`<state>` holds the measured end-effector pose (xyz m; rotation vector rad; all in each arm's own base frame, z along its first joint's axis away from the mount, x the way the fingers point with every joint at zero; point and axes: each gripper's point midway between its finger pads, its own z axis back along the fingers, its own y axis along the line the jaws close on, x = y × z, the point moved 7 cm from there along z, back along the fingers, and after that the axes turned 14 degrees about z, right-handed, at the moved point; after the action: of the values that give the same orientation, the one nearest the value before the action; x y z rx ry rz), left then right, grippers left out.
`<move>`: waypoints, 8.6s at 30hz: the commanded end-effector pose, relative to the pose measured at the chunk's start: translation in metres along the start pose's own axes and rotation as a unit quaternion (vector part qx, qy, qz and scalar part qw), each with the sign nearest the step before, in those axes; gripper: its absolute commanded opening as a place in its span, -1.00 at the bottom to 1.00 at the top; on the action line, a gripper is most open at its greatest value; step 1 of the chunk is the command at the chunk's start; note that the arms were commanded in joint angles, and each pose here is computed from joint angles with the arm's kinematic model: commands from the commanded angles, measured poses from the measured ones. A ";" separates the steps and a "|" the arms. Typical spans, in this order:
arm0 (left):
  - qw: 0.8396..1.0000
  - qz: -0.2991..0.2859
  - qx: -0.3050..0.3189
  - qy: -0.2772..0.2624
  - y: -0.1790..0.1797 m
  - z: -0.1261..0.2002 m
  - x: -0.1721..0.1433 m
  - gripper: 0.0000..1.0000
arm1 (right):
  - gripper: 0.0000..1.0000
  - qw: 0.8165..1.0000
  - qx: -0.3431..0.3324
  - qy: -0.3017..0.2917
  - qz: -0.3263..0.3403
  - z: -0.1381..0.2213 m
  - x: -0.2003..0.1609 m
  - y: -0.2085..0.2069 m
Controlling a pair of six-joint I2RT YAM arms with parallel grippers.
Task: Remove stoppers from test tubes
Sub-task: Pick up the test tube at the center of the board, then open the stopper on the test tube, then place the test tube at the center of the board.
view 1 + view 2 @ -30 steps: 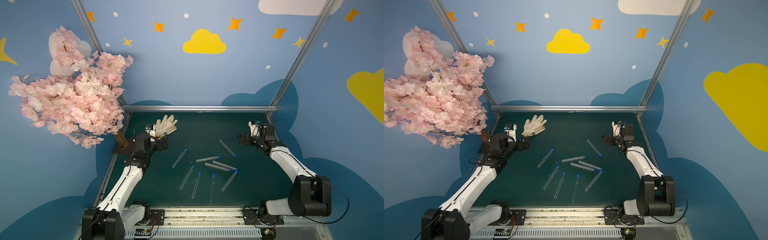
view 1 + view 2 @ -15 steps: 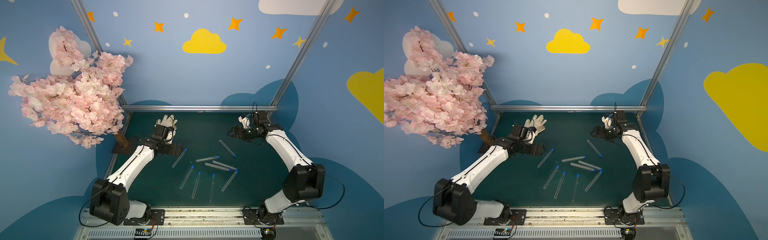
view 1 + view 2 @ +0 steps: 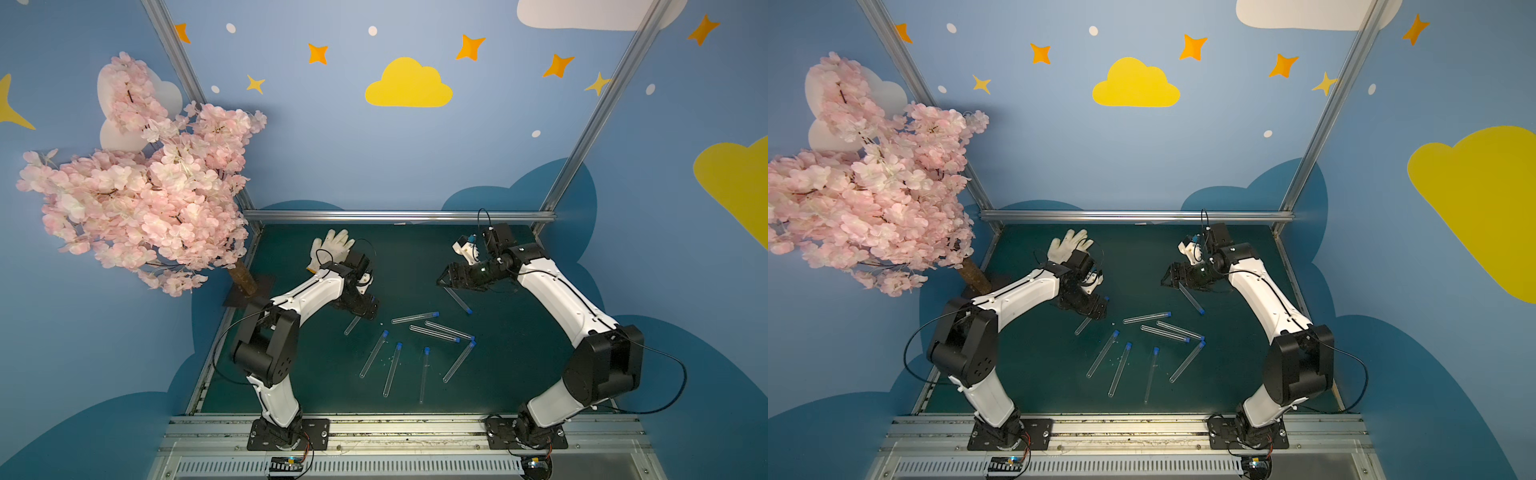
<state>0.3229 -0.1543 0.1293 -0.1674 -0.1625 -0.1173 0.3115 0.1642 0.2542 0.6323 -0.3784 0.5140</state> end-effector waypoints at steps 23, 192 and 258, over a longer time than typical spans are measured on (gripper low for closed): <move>0.998 -0.041 0.041 0.034 0.002 -0.041 0.011 0.51 | 0.73 1.000 0.011 0.002 0.020 -0.003 0.014 0.002; 0.940 -0.113 -0.304 -0.104 -0.085 0.110 -0.038 -0.94 | -1.00 0.955 0.283 -0.042 0.081 -0.061 0.031 0.086; 0.988 0.133 0.082 0.018 0.029 -0.029 0.027 -0.79 | -1.00 0.998 0.058 0.003 0.030 -0.019 0.019 0.014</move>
<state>0.3587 -0.1380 0.1016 -0.0691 -0.1277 0.1133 0.3217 0.1960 0.2453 0.7503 -0.3442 0.5867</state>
